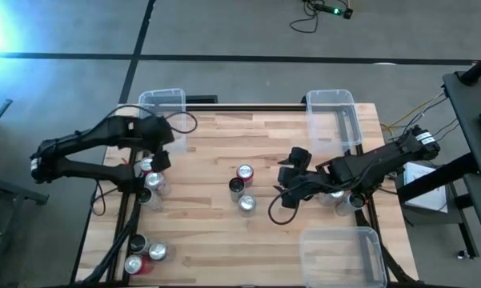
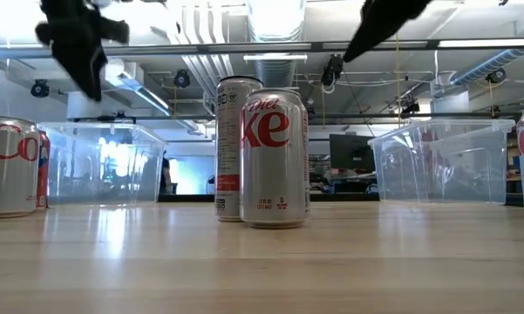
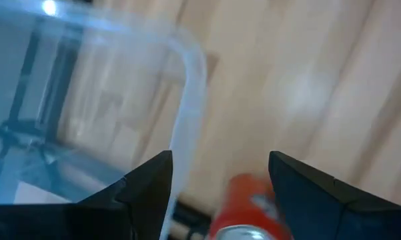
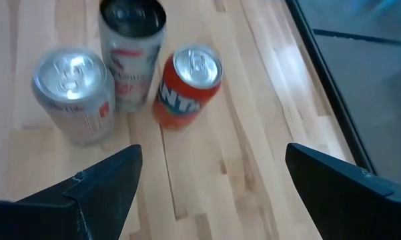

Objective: Sort soda cans
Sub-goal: Move the transparent bins to the top middle of the table

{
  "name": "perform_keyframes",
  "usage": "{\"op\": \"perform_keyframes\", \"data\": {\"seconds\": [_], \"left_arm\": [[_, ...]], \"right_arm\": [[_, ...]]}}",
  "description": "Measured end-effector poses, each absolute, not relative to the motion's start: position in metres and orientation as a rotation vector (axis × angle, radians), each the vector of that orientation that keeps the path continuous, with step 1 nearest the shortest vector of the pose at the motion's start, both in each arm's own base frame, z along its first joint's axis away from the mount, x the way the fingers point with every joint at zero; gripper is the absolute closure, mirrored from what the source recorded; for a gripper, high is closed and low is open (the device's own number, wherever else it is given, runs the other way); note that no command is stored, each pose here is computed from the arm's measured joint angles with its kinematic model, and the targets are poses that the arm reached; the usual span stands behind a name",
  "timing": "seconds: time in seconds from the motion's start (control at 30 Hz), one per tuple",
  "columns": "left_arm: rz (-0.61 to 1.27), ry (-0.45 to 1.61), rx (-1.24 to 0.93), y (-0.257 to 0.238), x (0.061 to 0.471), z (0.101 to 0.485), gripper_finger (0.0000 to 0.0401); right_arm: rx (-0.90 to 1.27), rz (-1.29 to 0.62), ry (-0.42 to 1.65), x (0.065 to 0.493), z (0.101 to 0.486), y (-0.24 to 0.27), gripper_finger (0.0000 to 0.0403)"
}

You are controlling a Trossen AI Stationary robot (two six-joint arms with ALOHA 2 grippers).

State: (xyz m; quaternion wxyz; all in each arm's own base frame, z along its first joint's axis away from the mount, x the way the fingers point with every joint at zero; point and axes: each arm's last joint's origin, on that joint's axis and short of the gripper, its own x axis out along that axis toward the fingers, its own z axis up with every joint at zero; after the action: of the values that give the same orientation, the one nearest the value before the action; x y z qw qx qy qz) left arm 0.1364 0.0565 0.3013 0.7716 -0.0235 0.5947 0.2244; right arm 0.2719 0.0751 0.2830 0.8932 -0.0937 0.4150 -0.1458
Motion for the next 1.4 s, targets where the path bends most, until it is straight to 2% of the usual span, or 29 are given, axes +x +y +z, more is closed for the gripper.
{"op": "perform_keyframes", "data": {"seconds": [0.2,0.53,0.67,0.87,0.93,1.13,1.4], "left_arm": [[0.527,1.335,-0.099,0.091,0.128,0.292,0.0169],[0.313,1.476,-0.193,0.118,0.136,0.259,0.0183],[0.276,1.491,-0.203,0.124,0.145,0.249,0.0228],[0.235,1.453,-0.196,0.126,0.155,0.249,0.0359],[0.236,1.432,-0.158,0.126,0.160,0.252,0.0386],[0.173,1.369,-0.093,0.112,0.178,0.261,0.0385],[0.093,1.239,-0.015,0.093,0.207,0.265,0.0393]], "right_arm": [[-0.176,-0.314,0.870,0.265,0.275,0.073,0.0037],[-0.162,-0.289,0.860,0.261,0.280,0.071,0.0037],[-0.160,-0.289,0.838,0.261,0.288,0.069,0.0044],[-0.151,-0.303,0.818,0.258,0.296,0.062,0.0087],[-0.147,-0.311,0.819,0.257,0.297,0.059,0.0104],[-0.146,-0.334,0.829,0.254,0.299,0.051,0.0122],[-0.146,-0.391,0.835,0.247,0.308,0.030,0.0078]]}}
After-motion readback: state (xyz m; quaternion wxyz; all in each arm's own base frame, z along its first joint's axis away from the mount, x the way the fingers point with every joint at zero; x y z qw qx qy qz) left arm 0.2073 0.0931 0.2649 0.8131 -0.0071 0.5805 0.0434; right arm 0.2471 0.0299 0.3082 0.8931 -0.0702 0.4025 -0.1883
